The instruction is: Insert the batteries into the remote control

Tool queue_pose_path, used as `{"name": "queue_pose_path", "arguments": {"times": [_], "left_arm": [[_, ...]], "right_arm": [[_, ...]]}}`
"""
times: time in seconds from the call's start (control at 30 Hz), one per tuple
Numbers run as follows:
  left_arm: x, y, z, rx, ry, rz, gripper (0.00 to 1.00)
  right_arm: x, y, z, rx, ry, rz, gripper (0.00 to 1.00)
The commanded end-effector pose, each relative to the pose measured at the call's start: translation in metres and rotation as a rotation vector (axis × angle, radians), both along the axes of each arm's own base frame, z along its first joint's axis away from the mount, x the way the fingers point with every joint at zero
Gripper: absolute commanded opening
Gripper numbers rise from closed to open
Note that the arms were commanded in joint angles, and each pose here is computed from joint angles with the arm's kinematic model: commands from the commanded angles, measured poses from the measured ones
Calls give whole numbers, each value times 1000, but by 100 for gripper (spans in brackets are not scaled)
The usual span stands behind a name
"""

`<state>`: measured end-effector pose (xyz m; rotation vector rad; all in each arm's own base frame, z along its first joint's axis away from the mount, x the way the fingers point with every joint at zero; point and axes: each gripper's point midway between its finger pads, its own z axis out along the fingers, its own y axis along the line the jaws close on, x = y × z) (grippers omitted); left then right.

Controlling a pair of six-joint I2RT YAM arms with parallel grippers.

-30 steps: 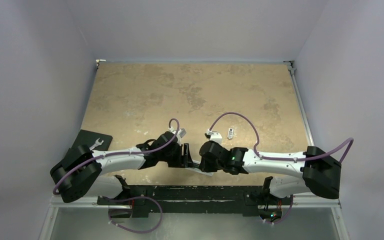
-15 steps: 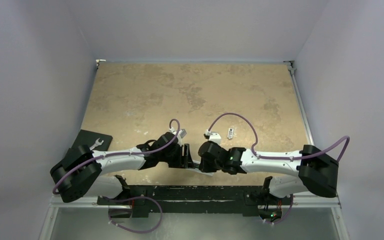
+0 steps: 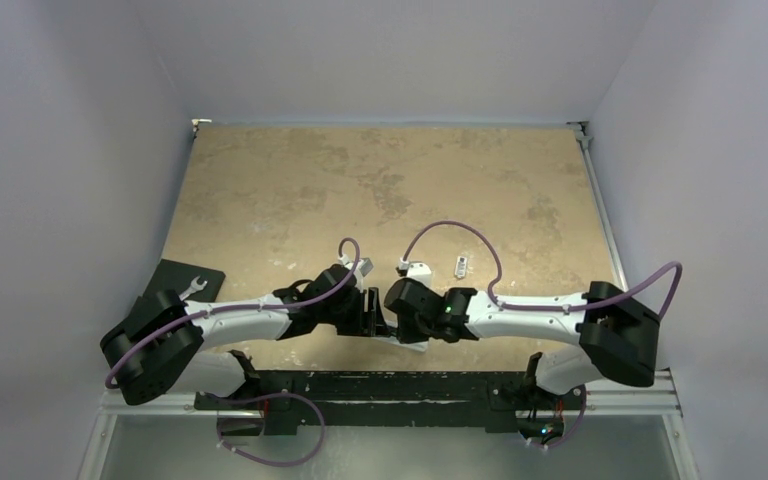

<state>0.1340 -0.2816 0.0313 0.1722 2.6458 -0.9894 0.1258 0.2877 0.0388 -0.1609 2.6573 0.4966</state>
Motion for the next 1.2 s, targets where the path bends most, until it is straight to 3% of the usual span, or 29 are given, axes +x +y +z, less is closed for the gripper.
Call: {"name": "queue_pose_path", "arguments": {"times": [0.0,0.53,0.83,1.17], "left_arm": [[-1,-6,2,-17,-9,-11,56],[1,0,2,12,-21,6,56],[5,1,3,25,-34,18,56],[3,11,1,72,-29,32,57]], "right_arm": [[18,7,3,-69,-65,9,11],[20,9,-16,-203,-59,116,7],[23,17,1,-151,-82,121,7],[31,11,41,-114,-161,108,18]]}}
